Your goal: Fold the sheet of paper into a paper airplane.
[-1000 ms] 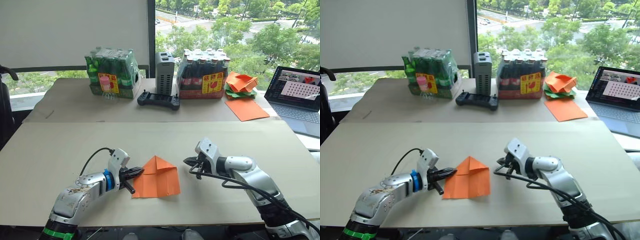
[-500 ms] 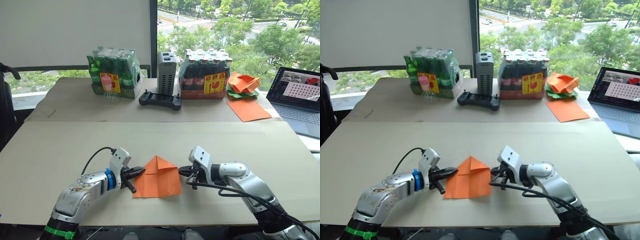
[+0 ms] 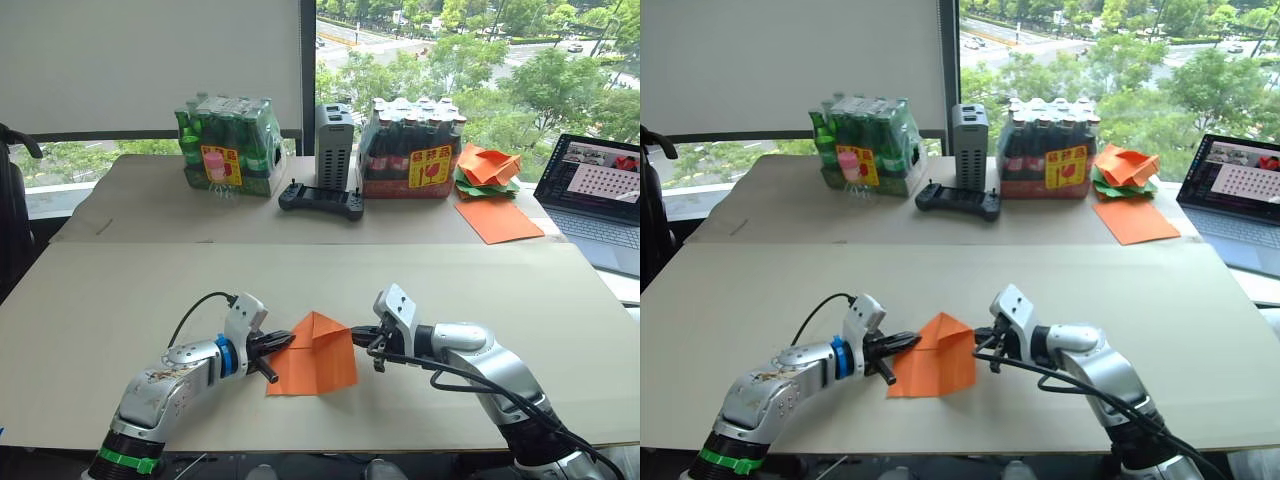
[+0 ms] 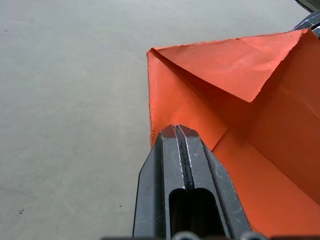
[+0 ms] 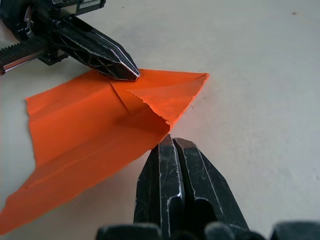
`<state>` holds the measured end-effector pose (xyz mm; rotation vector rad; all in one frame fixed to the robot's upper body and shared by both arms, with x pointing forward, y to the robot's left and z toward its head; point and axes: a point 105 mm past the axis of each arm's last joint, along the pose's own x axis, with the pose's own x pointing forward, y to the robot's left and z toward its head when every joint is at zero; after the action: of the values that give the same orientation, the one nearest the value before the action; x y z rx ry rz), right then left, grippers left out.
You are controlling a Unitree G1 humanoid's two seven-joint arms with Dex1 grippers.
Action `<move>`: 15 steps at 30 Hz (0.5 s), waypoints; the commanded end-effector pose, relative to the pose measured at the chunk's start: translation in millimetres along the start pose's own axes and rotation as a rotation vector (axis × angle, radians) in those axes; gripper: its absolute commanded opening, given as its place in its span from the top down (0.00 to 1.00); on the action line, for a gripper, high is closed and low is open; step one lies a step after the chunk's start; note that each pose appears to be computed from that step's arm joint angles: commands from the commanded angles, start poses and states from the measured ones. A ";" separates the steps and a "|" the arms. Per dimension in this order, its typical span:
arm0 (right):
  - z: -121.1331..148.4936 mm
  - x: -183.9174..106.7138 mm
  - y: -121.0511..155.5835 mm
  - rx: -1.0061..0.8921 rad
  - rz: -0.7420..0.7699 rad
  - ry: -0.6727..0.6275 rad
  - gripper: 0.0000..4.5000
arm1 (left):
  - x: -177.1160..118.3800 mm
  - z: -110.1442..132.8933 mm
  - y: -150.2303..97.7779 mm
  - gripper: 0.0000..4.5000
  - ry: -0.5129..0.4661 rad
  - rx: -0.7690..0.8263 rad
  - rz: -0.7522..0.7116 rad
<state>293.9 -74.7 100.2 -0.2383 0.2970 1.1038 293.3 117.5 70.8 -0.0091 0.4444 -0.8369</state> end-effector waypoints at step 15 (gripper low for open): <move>31.7 18.8 26.4 0.014 0.066 -0.122 1.00 | 4.6 -25.7 2.4 1.00 0.101 -0.040 0.023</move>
<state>284.8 -44.7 105.8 -0.1509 0.2706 1.1468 295.5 113.3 71.5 -0.0068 0.4411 -0.8424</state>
